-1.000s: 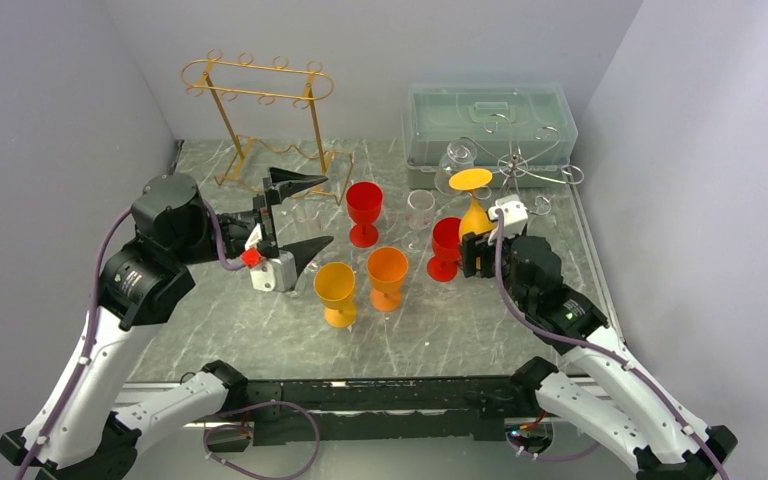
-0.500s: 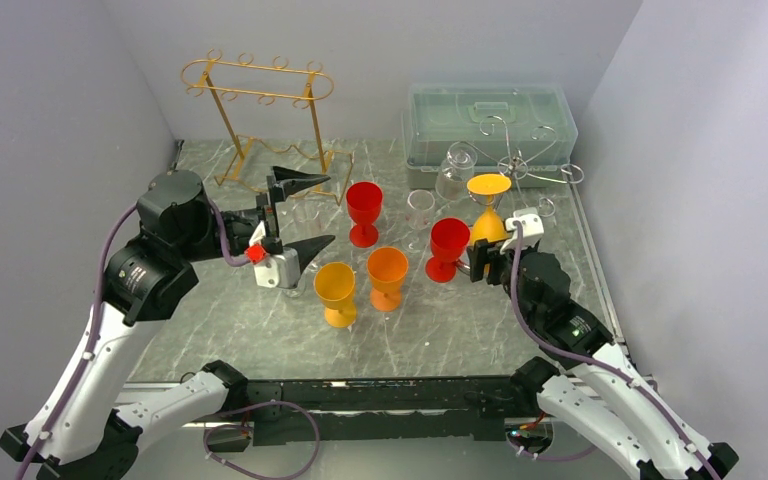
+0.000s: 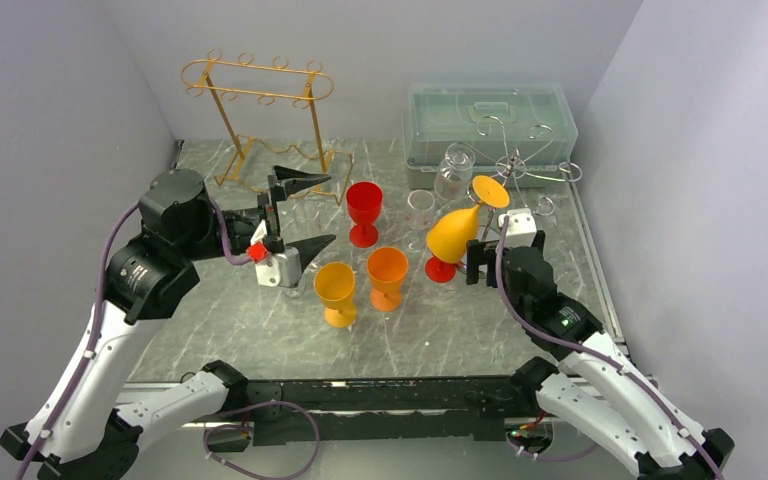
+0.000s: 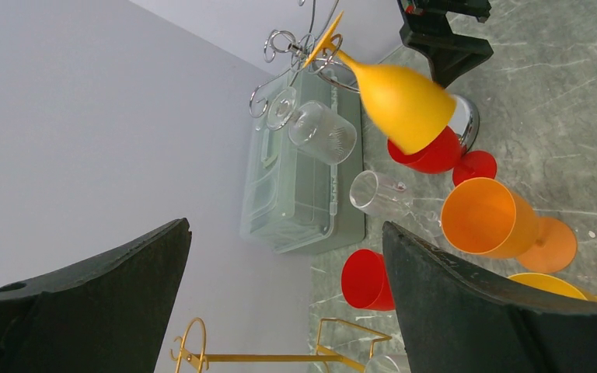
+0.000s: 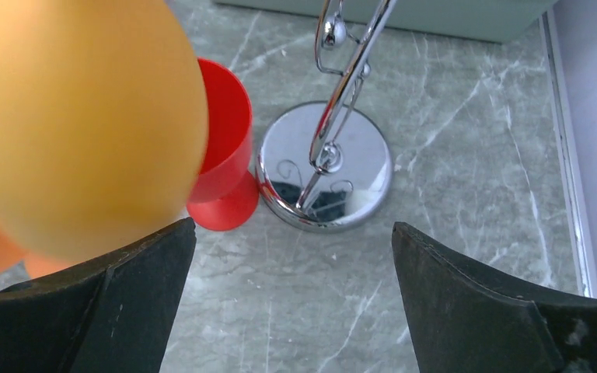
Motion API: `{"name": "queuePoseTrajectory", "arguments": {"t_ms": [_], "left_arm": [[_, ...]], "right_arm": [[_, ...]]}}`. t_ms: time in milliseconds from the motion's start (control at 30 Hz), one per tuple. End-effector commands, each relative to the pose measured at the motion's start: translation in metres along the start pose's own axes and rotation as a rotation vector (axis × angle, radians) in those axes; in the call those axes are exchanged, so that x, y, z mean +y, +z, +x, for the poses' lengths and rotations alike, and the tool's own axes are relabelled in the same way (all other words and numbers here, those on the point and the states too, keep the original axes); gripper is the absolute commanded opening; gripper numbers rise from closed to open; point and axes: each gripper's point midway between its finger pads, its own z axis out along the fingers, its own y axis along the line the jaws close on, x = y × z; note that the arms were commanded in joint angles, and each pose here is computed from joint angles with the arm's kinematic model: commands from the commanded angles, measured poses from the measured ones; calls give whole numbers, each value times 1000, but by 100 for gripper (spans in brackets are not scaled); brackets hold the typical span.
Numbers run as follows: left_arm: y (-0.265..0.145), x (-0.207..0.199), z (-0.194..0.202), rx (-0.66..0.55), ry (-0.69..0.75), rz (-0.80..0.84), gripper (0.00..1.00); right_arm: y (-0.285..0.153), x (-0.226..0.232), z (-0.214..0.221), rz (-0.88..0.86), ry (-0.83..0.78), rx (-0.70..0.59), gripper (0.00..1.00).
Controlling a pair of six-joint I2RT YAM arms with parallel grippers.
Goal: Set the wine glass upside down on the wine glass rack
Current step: Turn the wine glass upside down at the wine rack, then move the wine glass to the center of the board.
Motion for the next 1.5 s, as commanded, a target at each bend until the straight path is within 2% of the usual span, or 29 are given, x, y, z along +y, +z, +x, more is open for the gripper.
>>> {"name": "queuePoseTrajectory", "arguments": {"t_ms": [0,433,600,733,1000,1100,1200,1333,1467], "left_arm": [[-4,10,-14,-28,9,-27,99],[-5,7,-12,-25,4,-20,99],[-5,2,-11,-19,-2,-11,99],[-6,-1,-8,-11,-10,-5,99],[-8,-3,-9,-5,-12,-4,99],[-8,-5,-7,0,-15,0,100],[-9,-6,-6,7,-17,0,99],[-10,-7,-4,19,-24,0,99],[-13,-10,-5,22,-37,1,99]], "right_arm": [[-5,-10,-13,54,23,-4,99],[-28,-3,-20,-21,174,-26,96],[-26,11,-2,-67,240,50,86],[-28,34,10,-165,298,120,74],[-54,55,17,-290,315,156,72],[-57,73,20,-335,276,182,72],[-62,107,22,-378,164,188,73],[-58,130,8,-298,-12,164,73],[-47,141,-22,-273,-72,87,73]]}}
